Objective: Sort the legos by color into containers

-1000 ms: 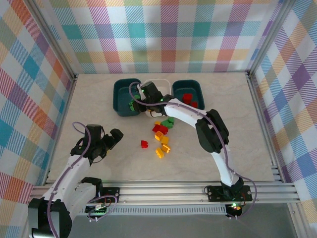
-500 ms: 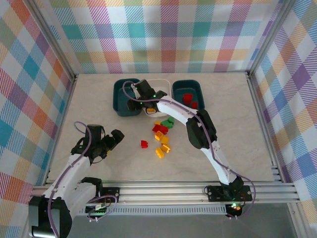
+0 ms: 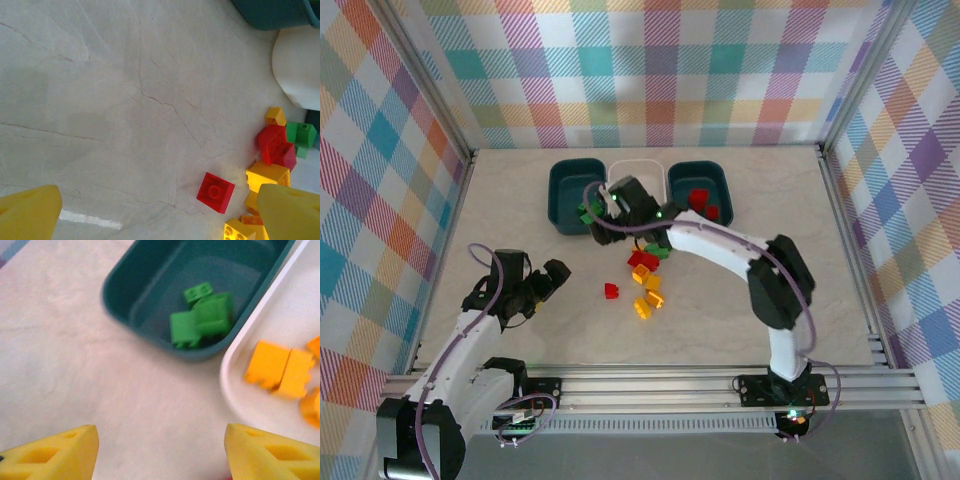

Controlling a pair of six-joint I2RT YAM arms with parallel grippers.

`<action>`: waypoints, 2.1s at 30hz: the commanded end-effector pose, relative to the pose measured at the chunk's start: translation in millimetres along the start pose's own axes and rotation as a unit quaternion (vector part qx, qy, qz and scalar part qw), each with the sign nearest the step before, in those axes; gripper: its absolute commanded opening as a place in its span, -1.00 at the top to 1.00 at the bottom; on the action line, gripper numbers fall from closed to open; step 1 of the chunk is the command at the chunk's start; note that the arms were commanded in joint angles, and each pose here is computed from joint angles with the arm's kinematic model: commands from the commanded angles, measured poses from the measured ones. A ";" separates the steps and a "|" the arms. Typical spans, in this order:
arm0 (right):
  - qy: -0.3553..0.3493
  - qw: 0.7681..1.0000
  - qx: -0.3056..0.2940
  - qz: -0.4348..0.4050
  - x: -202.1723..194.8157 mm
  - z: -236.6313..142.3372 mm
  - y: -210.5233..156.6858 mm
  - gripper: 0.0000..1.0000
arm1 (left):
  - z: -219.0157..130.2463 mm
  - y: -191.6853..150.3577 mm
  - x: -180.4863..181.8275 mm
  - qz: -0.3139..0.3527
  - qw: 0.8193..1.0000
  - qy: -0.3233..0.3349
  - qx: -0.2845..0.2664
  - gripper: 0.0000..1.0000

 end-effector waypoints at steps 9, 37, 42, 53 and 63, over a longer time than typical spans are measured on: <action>-0.057 0.992 0.107 -0.031 20.9 20.5 -117.4 -0.44 | 8.8 20.4 -4.2 -0.025 0.999 0.004 -0.025 -1.00; -0.095 0.990 0.100 -0.013 23.9 38.7 -125.6 0.19 | 9.9 22.6 -7.9 -0.030 0.999 -0.008 -0.022 -1.00; -0.091 0.993 0.075 -0.022 26.2 26.7 -112.7 0.20 | 12.7 21.1 -8.3 -0.032 0.999 -0.015 -0.015 -1.00; -0.108 0.994 0.004 0.016 -29.7 -4.0 -36.9 0.21 | 28.8 28.1 -32.2 -0.036 0.995 -0.091 0.011 -1.00; -0.122 0.984 -0.026 0.125 -113.7 -43.7 7.7 0.24 | 29.0 14.9 -47.8 -0.016 0.994 -0.108 0.011 -1.00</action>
Point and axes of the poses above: each hand's point on the last joint's axis, 136 mm out from that joint toward the fingers, its own z axis out along the fingers, its own x axis along the line the jaws close on, y = z × x, the point moved 8 cm from there along -z, back along the fingers, and after that the axes turned 14 degrees about z, right-handed, at the moved point
